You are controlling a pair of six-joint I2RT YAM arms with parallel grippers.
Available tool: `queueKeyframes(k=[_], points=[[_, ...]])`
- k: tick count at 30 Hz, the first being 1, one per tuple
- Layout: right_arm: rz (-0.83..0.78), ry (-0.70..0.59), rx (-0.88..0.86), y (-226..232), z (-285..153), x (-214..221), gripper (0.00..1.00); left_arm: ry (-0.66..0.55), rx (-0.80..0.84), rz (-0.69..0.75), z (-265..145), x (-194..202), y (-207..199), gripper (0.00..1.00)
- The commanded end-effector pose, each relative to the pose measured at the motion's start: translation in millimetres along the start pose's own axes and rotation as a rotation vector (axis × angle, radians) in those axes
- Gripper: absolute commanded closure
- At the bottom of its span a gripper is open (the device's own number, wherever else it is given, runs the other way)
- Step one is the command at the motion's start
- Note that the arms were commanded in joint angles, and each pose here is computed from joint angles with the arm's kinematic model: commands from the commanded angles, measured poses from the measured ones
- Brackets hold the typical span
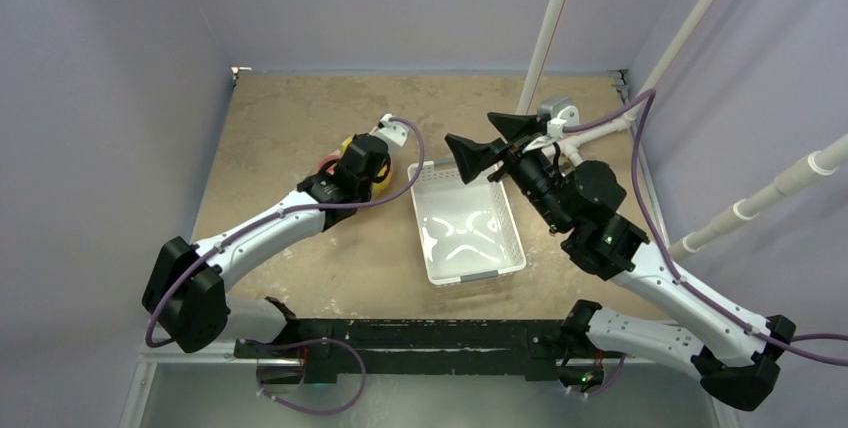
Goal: Place the food in the zip-top bag and seal the zipper
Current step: Place the zipper food storage bag at the center of the board, then reset both arms
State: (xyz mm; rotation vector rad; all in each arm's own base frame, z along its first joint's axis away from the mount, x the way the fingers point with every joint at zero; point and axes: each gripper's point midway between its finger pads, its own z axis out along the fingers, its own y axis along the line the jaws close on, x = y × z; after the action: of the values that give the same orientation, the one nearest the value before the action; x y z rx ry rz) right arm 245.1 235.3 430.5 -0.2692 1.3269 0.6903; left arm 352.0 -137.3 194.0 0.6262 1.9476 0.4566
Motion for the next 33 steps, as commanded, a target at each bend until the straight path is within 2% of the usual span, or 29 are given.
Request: queueKeyframes(k=[1, 7, 14, 17, 20, 21, 23, 24, 28, 33], points=[[0.029, 0.056, 0.007, -1.1, -0.1, 17.3, 0.05, -0.054, 0.075, -0.138, -2.8, -13.0, -18.2, 1.0], [0.07, 0.131, 0.011, -0.4, -0.7, 44.9, 0.01, -0.028, 0.236, -0.182, -14.2, -5.5, -57.4, 1.0], [0.135, 0.153, 0.005, 0.5, -6.7, 67.0, 0.01, -0.004, 0.409, -0.313, -37.8, 2.4, -89.5, 0.79], [0.166, 0.154, 0.033, -3.7, -8.1, 73.7, 0.01, -0.014, 0.486, -0.378, -49.8, 1.0, -100.7, 0.62], [0.216, 0.17, 0.06, -6.2, -8.9, 83.7, 0.01, -0.026, 0.552, -0.437, -60.3, -0.1, -110.0, 0.5], [0.237, 0.172, 0.07, -7.1, -9.4, 85.9, 0.01, -0.027, 0.574, -0.458, -63.4, 0.2, -113.1, 0.42], [0.288, 0.165, 0.093, -9.2, -10.4, 88.1, 0.01, -0.016, 0.618, -0.498, -69.9, 1.3, -120.0, 0.15], [0.305, 0.164, 0.103, -10.5, -11.5, 89.9, 0.01, -0.015, 0.638, -0.511, -73.4, 0.5, -122.6, 0.1], [0.337, 0.176, 0.12, -12.7, -15.3, 97.0, 0.01, -0.027, 0.672, -0.567, -84.1, -6.8, -121.4, 0.03], [0.358, 0.199, 0.16, -18.3, -18.9, 105.8, 0.01, -0.066, 0.674, -0.596, -96.9, -23.8, -106.5, 0.01]])
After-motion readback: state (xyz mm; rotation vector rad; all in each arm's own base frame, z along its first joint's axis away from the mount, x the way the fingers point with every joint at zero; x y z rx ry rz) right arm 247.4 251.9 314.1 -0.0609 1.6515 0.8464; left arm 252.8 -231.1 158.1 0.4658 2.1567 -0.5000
